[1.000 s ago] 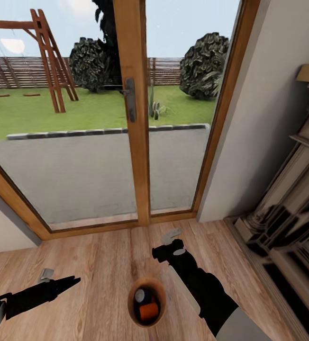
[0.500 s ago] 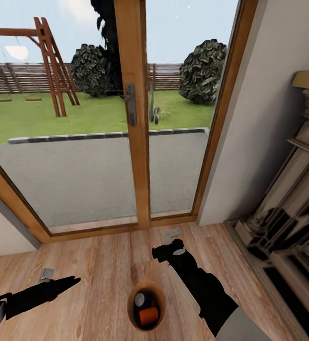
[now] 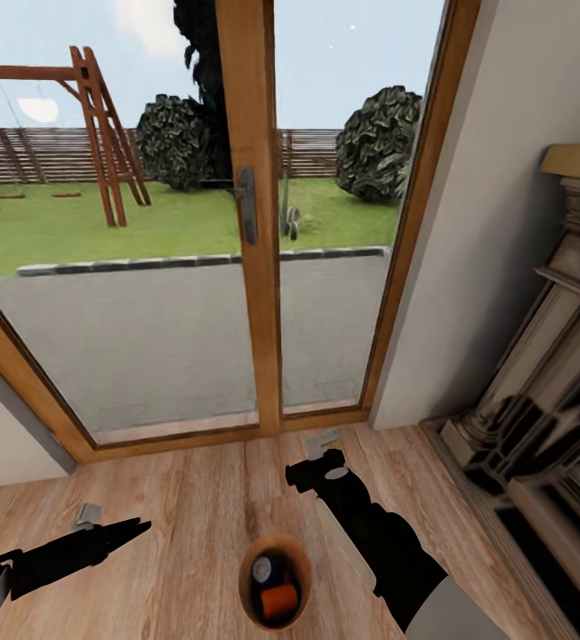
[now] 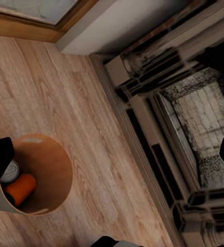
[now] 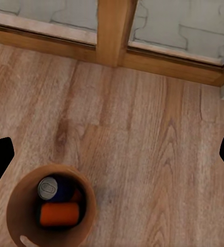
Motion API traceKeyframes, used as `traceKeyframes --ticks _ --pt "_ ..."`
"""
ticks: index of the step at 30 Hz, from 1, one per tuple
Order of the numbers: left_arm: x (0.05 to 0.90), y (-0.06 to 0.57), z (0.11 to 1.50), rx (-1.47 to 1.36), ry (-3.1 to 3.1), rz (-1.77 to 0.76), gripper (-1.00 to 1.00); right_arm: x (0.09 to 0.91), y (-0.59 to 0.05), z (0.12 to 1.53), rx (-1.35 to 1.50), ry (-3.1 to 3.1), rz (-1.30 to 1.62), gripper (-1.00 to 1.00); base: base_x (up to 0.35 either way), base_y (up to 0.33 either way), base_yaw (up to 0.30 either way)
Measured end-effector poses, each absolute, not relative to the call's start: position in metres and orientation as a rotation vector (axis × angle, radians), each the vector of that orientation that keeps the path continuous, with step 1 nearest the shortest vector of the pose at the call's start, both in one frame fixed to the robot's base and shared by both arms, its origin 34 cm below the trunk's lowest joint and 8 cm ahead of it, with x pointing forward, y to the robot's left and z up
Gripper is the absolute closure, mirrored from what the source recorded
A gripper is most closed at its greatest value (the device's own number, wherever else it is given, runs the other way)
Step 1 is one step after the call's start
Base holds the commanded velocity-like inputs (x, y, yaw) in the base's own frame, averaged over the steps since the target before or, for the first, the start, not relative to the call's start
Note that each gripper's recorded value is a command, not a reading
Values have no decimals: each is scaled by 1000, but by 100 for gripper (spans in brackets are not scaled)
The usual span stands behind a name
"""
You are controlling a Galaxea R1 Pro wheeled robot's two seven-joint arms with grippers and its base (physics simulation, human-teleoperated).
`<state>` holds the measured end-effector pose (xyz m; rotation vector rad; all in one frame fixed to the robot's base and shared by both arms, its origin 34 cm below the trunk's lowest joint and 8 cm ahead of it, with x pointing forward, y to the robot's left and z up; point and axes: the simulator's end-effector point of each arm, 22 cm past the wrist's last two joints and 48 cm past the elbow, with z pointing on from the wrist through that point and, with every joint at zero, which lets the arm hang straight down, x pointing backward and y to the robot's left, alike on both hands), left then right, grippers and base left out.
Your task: Put the three can of soda from the living room inside the tash can in the kitchen.
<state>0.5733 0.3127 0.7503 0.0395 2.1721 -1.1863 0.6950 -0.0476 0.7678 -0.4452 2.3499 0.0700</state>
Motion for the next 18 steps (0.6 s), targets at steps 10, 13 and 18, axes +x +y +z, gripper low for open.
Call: traceKeyframes --ticks 10,13,18 --pt "575 313 758 49 2158 -1182 -100 697 -47 777 -444 2334 66 -100 0 0 0" --pt "576 313 760 52 2153 -1181 -100 697 -48 780 -444 2329 65 -100 0 0 0" --pt "577 313 763 57 2146 -1179 -100 698 -48 784 -443 2321 63 -100 0 0 0"
